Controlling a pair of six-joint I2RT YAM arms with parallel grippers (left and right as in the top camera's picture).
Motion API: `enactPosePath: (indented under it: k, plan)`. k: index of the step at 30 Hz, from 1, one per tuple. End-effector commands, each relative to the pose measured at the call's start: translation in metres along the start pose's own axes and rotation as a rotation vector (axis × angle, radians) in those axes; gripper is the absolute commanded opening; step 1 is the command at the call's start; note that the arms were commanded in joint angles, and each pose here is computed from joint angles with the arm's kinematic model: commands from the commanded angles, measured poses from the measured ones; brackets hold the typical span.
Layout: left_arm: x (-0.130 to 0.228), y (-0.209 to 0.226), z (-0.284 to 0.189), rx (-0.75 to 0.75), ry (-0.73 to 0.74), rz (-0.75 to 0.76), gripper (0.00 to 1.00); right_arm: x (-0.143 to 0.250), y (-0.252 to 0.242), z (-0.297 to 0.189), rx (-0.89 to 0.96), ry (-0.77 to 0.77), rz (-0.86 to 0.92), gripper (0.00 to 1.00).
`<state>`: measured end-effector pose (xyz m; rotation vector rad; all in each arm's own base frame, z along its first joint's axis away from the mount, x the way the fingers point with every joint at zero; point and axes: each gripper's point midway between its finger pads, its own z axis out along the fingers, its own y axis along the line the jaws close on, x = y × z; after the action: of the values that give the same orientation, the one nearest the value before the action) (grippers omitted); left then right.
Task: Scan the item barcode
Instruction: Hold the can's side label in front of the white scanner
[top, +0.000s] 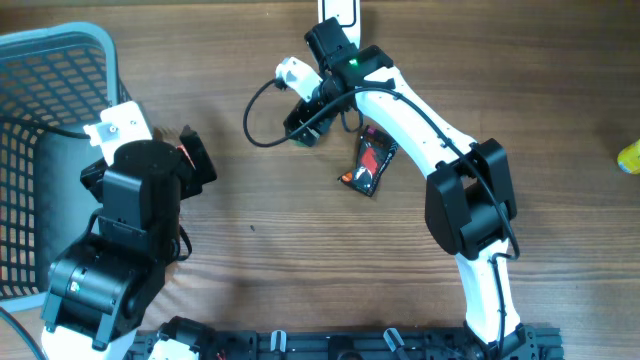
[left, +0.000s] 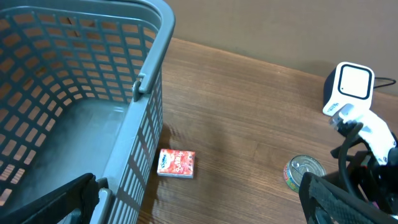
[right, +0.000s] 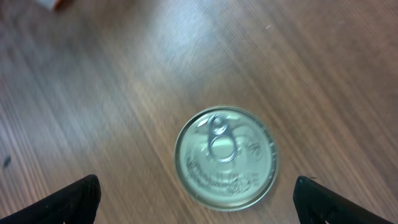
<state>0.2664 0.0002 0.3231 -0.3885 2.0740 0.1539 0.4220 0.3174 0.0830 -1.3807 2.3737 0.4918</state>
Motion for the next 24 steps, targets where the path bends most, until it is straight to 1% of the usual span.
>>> enactPosePath:
  k: [1,5,13,24]
  plan:
    - [-0.002,0.001,-0.002,-0.003,-0.01,-0.014,1.0,0.0,-0.003,0.001,0.02,0.016,-0.108,1.0]
    - [-0.003,0.001,-0.002,-0.003,-0.01,-0.014,1.0,-0.006,-0.017,0.001,0.091,0.002,-0.136,1.0]
    - [-0.003,0.001,-0.002,-0.003,-0.01,-0.014,1.0,-0.018,-0.023,0.012,0.113,-0.044,-0.157,1.0]
    - [-0.003,0.002,-0.002,-0.013,-0.014,-0.01,1.0,-0.003,0.003,0.058,0.045,0.033,-0.173,1.0]
